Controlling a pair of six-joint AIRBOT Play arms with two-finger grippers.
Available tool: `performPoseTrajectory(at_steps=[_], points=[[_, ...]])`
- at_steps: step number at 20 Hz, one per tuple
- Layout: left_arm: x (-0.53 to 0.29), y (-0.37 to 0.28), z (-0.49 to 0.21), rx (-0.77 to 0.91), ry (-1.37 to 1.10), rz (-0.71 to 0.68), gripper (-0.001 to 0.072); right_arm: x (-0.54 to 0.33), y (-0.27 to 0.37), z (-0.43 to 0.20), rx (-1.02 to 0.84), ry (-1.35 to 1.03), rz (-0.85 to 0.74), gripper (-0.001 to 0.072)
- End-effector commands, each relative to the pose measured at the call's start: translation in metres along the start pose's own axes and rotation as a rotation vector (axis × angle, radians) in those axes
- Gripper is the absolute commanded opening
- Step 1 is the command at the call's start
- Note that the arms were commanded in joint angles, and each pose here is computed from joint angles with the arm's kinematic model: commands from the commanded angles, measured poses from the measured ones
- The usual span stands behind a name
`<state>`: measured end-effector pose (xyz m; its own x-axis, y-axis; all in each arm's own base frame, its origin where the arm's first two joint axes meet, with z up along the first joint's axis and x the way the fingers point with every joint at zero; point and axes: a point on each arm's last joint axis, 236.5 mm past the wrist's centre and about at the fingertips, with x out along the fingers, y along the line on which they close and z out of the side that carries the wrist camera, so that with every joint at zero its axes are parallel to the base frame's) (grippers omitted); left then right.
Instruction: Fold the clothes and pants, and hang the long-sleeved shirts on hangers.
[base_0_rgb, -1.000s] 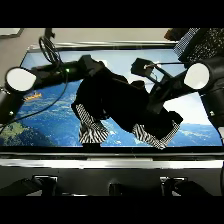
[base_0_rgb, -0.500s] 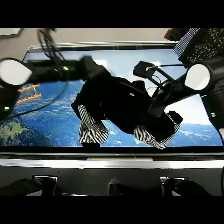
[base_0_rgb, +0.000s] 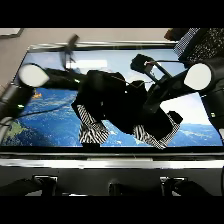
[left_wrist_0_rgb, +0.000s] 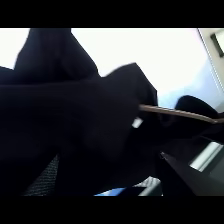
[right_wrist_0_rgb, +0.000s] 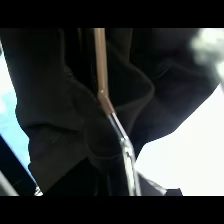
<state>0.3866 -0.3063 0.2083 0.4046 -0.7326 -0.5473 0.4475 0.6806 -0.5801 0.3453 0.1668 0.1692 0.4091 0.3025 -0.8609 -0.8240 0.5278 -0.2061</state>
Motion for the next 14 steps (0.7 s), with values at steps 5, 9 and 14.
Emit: performPoseTrajectory(at_steps=[5, 9, 14], points=[[-0.124, 0.097, 0.024, 0.275, -0.035, 0.208, 0.0704, 0.021, -0.012, 0.007, -0.149, -0.003, -0.018, 0.0024], [-0.115, 0.1, 0.016, 0.578, 0.033, 0.199, 0.0704, 0.033, -0.007, 0.01, -0.209, -0.007, 0.02, 0.0024], [-0.07, 0.109, -0.005, 0.773, 0.114, 0.103, 0.0705, 0.037, 0.004, 0.013, -0.38, -0.031, 0.07, 0.0024]])
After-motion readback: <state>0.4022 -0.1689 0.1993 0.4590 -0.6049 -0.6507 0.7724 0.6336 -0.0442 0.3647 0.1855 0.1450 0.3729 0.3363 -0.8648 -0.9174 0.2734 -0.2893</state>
